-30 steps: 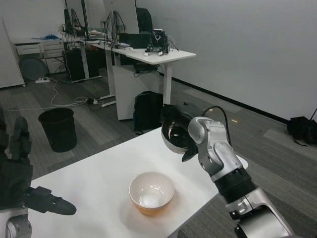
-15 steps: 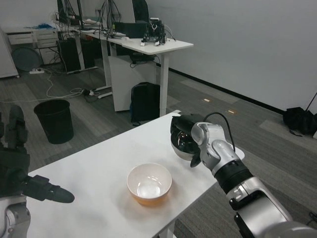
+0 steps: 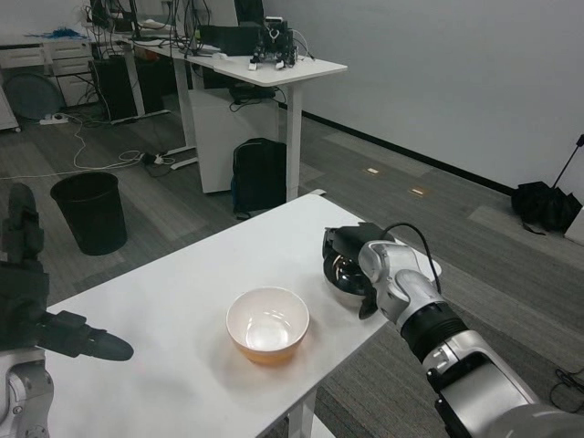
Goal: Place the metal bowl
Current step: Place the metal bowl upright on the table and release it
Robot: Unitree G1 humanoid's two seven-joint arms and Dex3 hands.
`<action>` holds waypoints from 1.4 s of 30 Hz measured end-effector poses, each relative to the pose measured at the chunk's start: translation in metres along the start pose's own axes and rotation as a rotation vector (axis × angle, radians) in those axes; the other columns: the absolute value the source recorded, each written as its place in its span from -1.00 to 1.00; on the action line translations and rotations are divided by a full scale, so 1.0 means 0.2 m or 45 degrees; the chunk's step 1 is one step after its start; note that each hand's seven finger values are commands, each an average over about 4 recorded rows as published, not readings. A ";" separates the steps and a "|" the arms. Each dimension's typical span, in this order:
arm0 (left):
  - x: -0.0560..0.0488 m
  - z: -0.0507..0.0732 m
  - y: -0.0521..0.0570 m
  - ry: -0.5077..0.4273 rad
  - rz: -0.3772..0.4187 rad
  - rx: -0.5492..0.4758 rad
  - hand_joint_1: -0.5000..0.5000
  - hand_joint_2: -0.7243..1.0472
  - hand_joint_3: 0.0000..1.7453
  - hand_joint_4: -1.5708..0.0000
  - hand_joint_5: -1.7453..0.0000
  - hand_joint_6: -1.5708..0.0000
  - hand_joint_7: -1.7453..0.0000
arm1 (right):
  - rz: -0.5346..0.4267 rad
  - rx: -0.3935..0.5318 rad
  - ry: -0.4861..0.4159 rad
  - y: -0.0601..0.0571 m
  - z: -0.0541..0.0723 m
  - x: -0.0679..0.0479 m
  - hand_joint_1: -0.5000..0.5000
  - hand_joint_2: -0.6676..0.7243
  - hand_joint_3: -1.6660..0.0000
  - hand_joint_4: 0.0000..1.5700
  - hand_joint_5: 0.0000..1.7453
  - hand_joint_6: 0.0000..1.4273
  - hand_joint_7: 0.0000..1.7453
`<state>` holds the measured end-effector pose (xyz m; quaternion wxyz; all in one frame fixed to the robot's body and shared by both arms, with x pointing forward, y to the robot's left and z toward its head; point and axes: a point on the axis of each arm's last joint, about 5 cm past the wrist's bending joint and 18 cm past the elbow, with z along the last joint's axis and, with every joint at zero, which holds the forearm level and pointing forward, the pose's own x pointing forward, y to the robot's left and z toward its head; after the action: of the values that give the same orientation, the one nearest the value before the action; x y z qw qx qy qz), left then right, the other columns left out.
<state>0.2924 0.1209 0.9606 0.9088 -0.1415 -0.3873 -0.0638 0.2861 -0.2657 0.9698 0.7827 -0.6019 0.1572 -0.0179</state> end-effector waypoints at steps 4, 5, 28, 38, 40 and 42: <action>0.00 -0.01 0.00 0.009 -0.001 0.005 -1.00 -1.00 -0.98 1.00 1.00 1.00 1.00 | -0.039 0.002 -0.036 0.03 -0.01 -0.01 -0.67 -0.64 -0.90 -0.67 0.69 -0.40 0.76; 0.01 -0.01 0.00 0.010 -0.001 0.006 -1.00 -1.00 -0.98 1.00 1.00 1.00 1.00 | -0.045 0.004 -0.044 0.03 -0.01 -0.01 -0.67 -0.59 -0.90 -0.78 0.61 -0.50 0.76; 0.01 -0.01 0.00 0.021 0.007 0.005 -1.00 -1.00 -0.93 1.00 1.00 1.00 1.00 | -0.021 0.103 -0.089 0.05 -0.03 -0.05 -0.92 1.00 1.00 -1.00 -1.00 -1.00 -0.58; 0.01 -0.01 0.00 0.022 0.006 0.005 -1.00 -1.00 -0.95 1.00 1.00 1.00 1.00 | -0.031 0.174 -0.127 0.04 -0.04 -0.06 -0.92 1.00 1.00 -1.00 -1.00 -1.00 -0.98; 0.01 -0.01 0.00 0.022 0.006 0.005 -1.00 -1.00 -1.00 1.00 1.00 1.00 1.00 | -0.051 0.184 -0.146 0.04 -0.04 -0.06 -0.92 1.00 1.00 -1.00 -1.00 -1.00 -1.00; 0.01 -0.01 0.00 0.022 0.006 0.005 -1.00 -1.00 -1.00 1.00 1.00 1.00 1.00 | -0.082 0.202 -0.167 0.04 -0.05 -0.06 -0.92 1.00 1.00 -1.00 -1.00 -1.00 -1.00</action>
<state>0.2955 0.1207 0.9596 0.9125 -0.1400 -0.3792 -0.0621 0.2706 -0.2695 0.9633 0.8355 -0.5427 0.0842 -0.0159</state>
